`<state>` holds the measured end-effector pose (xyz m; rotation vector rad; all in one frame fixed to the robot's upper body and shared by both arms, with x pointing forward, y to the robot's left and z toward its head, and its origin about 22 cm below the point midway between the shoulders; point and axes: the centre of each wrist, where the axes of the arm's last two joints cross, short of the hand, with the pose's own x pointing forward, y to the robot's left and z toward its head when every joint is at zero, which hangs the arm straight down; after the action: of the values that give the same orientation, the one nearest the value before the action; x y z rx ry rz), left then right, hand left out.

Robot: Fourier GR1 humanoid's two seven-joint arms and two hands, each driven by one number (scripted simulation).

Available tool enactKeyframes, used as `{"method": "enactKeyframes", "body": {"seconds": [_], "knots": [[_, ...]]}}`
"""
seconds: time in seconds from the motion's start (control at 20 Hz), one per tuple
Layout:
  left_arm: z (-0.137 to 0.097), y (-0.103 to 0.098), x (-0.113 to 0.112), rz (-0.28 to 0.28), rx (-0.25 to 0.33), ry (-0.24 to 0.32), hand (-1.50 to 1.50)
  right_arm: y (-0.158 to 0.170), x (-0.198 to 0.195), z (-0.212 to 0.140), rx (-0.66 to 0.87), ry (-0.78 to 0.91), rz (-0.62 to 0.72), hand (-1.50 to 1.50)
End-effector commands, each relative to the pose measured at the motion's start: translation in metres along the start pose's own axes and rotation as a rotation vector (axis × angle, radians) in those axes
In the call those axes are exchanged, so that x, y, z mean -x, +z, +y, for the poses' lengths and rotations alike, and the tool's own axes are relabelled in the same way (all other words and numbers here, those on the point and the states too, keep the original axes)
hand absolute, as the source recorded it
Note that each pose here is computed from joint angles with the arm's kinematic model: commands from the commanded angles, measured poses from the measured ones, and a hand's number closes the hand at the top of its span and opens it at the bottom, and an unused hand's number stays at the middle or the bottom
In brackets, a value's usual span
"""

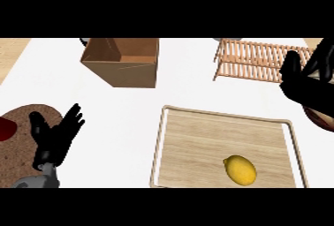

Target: Pick the cupcake from the tray and place it in the tiered shelf

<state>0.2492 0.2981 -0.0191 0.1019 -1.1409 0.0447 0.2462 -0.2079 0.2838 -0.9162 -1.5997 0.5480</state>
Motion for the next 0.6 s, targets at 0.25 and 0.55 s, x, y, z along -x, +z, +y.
{"method": "enactKeyframes", "body": {"seconds": [0.25,0.55], "knots": [[0.006,-0.007,0.001,0.021,-0.004,-0.005,0.00,-0.068,-0.007,-0.076,0.110,-0.047,0.124,1.50],[-0.002,-0.002,0.006,0.024,0.009,-0.005,0.00,-0.103,0.002,-0.105,0.130,-0.029,0.119,1.50]]}}
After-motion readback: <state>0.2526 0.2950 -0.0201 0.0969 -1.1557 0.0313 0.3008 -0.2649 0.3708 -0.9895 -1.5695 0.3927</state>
